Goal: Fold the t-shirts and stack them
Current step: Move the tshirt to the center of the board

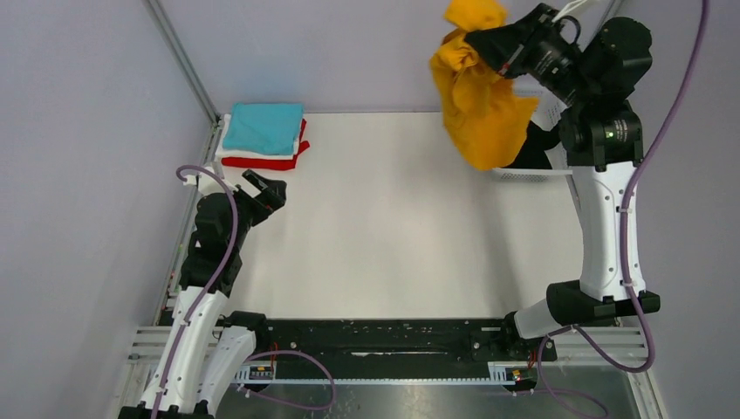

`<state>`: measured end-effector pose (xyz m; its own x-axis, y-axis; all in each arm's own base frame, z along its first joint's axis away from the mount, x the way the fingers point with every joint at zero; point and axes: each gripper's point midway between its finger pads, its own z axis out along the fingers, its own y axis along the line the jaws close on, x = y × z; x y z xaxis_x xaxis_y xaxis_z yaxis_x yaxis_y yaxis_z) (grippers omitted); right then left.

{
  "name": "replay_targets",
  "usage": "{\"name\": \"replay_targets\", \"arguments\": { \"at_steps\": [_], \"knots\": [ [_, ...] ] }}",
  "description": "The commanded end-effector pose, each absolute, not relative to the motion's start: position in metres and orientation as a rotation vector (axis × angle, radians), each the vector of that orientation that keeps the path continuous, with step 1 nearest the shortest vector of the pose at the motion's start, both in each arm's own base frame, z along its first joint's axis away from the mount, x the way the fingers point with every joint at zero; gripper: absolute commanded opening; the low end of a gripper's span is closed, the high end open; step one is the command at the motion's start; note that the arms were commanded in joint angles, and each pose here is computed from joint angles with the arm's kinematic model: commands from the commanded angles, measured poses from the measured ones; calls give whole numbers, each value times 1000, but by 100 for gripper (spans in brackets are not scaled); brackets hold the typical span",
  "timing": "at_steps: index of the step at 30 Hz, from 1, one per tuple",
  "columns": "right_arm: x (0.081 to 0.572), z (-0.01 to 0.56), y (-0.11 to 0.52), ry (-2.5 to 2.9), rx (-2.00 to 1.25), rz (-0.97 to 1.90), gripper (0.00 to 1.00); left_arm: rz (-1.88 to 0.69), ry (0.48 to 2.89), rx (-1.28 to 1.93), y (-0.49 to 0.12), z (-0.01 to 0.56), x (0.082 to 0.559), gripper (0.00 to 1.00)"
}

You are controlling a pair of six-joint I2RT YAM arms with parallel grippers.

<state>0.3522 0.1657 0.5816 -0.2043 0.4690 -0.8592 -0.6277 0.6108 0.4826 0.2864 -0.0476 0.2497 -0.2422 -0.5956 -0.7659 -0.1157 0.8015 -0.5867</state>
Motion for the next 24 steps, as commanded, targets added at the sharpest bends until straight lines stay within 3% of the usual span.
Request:
{"name": "replay_targets", "arguments": {
  "at_steps": [1, 8, 11, 15, 17, 19, 22, 24],
  "knots": [
    [303, 594, 231, 1458, -395, 1265, 0, -548, 1767, -584, -51, 259, 280, 99],
    [274, 583, 266, 1487, -477, 1392, 0, -497, 1766, -737, -35, 252, 266, 99],
    [306, 515, 250, 1626, -275, 1225, 0, -468, 1770, -786, -29, 249, 261, 99],
    [336, 371, 204, 1876, 50, 980, 0, -490, 1796, -833, -32, 238, 261, 99],
    [344, 283, 171, 1996, 249, 853, 11, -507, 1833, -839, -37, 227, 263, 99],
    [341, 202, 132, 2116, 452, 749, 29, -519, 1890, -838, -43, 214, 267, 99],
    [324, 137, 89, 2244, 620, 621, 80, -553, 1996, -829, -56, 190, 274, 99],
    [315, 130, 62, 2260, 633, 429, 97, -611, 2065, -808, -71, 177, 280, 99]
  ]
}}
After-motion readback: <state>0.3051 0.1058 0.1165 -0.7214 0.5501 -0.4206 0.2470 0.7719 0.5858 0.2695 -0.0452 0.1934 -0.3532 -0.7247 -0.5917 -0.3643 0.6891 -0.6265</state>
